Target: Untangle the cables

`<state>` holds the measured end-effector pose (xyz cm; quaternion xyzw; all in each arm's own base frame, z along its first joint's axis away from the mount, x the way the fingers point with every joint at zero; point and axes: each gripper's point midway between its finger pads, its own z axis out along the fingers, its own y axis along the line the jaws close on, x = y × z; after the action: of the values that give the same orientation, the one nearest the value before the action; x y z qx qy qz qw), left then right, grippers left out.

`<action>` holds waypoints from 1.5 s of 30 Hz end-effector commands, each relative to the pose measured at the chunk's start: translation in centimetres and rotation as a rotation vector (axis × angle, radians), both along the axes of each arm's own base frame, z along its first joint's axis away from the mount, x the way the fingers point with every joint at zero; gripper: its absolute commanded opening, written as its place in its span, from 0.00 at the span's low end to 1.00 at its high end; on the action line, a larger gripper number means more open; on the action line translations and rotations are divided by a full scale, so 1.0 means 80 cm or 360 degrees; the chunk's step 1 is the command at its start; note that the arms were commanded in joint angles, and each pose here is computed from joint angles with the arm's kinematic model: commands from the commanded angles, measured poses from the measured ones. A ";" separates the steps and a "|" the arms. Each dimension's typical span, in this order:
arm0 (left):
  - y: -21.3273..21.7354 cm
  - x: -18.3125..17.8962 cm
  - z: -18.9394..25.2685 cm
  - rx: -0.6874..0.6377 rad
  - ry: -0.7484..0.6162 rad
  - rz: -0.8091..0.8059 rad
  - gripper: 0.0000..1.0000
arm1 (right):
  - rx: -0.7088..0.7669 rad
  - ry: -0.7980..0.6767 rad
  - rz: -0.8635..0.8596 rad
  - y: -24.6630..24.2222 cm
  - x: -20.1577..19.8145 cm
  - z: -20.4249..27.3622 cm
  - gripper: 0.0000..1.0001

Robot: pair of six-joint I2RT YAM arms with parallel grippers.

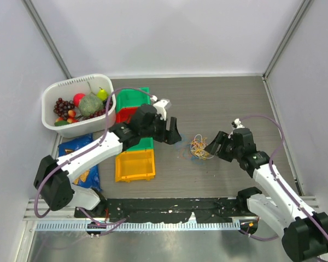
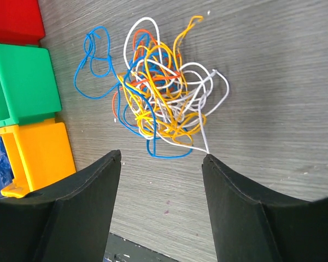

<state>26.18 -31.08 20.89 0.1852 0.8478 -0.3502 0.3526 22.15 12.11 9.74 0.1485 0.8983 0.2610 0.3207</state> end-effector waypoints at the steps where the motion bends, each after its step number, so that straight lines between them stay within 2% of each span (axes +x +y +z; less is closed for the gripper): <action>1: -0.021 0.014 -0.022 0.0064 0.0034 0.0203 0.74 | -0.0044 -0.0033 0.0165 0.012 0.015 0.017 0.66; 4: -0.014 0.036 -0.053 0.0271 0.0028 0.0385 0.66 | 0.0008 -0.0078 0.0212 0.024 0.027 0.028 0.64; 7: -0.002 0.055 -0.092 0.0519 0.0078 0.0510 0.58 | -0.0015 -0.0066 0.0218 0.025 0.038 0.025 0.57; 10: -0.020 0.068 -0.111 0.0589 0.0135 0.0493 0.53 | -0.0039 -0.0037 0.0241 0.026 0.042 0.022 0.54; 17: -0.038 0.075 -0.169 0.0708 0.0241 0.0463 0.47 | -0.0002 -0.0069 0.0262 0.030 0.040 0.023 0.55; 20: -0.043 0.071 -0.177 0.0715 0.0263 0.0435 0.44 | -0.0022 -0.0037 0.0290 0.032 0.040 0.012 0.59; 26: -0.052 0.045 -0.183 0.0736 0.0255 0.0361 0.37 | -0.0091 0.0012 0.0311 0.036 0.047 -0.003 0.60; 27: -0.053 0.042 -0.180 0.0721 0.0251 0.0349 0.38 | -0.0091 0.0010 0.0312 0.037 0.048 -0.003 0.60; 29: -0.054 0.035 -0.184 0.0702 0.0252 0.0318 0.57 | -0.0095 0.0003 0.0320 0.040 0.051 -0.002 0.60; 31: -0.054 0.032 -0.185 0.0681 0.0249 0.0306 0.67 | -0.0102 0.0012 0.0314 0.039 0.051 -0.006 0.60; 36: -0.054 0.033 -0.185 0.0682 0.0232 0.0298 0.68 | -0.0098 0.0031 0.0319 0.042 0.049 -0.014 0.60; 38: -0.057 0.034 -0.186 0.0679 0.0227 0.0294 0.61 | -0.0101 0.0040 0.0306 0.042 0.049 -0.018 0.59; 41: -0.056 0.039 -0.183 0.0706 0.0208 0.0305 0.40 | -0.0119 0.0026 0.0286 0.042 0.053 -0.017 0.59; 43: -0.056 0.043 -0.170 0.0711 0.0164 0.0309 0.19 | -0.0153 0.0007 0.0250 0.038 0.058 -0.015 0.59; 44: -0.055 0.044 -0.161 0.0714 0.0144 0.0309 0.02 | -0.0193 -0.0001 0.0225 0.033 0.062 -0.017 0.59; 45: -0.055 0.043 -0.150 0.0709 0.0130 0.0311 0.00 | -0.0215 -0.0013 0.0219 0.032 0.064 -0.016 0.61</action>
<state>28.11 -34.39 3.64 0.1576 0.9505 -0.1078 0.2452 24.76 14.96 6.77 0.0612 0.9321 0.2435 0.2612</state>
